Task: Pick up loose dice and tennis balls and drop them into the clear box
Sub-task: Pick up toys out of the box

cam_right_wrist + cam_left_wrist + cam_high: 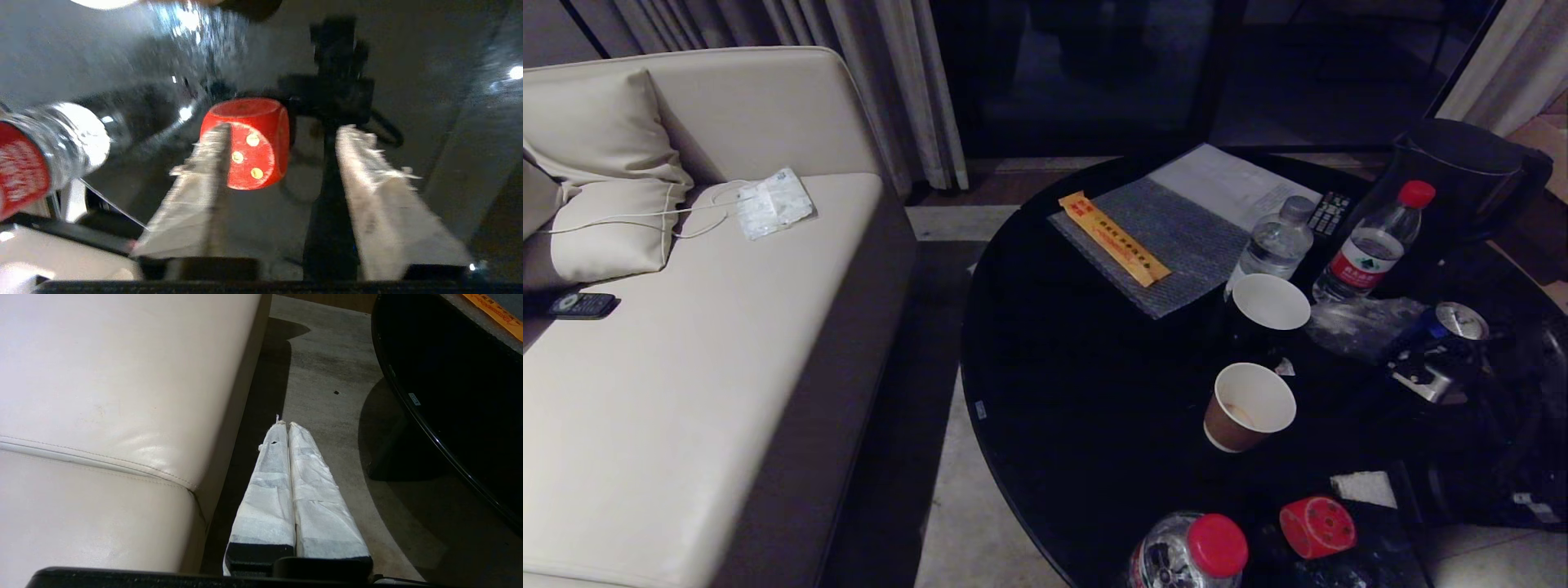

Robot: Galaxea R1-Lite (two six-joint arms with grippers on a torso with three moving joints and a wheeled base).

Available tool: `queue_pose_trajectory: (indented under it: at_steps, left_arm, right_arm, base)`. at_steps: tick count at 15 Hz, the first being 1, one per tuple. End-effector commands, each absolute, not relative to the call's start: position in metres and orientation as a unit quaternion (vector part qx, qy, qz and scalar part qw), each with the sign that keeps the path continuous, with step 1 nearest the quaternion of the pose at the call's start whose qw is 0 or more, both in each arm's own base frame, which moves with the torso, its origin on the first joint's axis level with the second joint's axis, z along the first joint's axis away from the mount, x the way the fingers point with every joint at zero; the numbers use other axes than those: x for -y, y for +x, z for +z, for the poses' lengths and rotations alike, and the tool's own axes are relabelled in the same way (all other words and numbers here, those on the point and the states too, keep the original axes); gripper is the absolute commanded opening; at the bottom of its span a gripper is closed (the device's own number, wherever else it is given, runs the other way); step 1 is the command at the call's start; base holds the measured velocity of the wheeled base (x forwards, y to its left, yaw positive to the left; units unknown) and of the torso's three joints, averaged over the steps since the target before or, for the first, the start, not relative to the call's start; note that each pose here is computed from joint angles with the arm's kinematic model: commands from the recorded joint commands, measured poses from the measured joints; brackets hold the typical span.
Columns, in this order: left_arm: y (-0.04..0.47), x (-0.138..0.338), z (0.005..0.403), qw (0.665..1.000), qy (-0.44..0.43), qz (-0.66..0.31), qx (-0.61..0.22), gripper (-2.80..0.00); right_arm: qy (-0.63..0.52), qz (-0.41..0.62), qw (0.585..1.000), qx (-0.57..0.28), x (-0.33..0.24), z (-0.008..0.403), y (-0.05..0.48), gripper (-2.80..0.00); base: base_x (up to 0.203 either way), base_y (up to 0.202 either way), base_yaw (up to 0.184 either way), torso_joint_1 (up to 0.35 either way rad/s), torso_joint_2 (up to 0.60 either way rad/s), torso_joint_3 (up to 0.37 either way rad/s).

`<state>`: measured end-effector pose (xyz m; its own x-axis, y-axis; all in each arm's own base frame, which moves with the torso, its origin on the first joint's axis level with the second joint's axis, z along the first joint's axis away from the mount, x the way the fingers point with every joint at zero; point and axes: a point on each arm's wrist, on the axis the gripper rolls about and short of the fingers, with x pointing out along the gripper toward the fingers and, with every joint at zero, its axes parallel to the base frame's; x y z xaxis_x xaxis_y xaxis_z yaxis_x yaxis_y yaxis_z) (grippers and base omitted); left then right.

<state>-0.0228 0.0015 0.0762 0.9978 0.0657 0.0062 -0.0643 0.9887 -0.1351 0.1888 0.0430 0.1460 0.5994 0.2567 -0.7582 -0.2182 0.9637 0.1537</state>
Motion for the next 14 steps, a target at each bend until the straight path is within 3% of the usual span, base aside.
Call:
queue_pose_trajectory:
  at_steps: [1,14]
  left_arm:
    - [-0.023,-0.001,0.076,0.997,-0.068,0.033,0.006,-2.8]
    - [-0.023,-0.001,0.076,0.997,-0.068,0.033,0.005,-2.8]
  right_arm:
    - [0.015,0.143,0.877,-0.459,-0.051,0.133,0.195,0.0]
    - [-0.031,0.178,0.834,-0.522,-0.069,0.105,0.202,0.0]
  base:
    - [0.0,0.0,0.0,0.0,0.0,0.0]
    - [0.0,0.0,0.0,0.0,0.0,0.0]
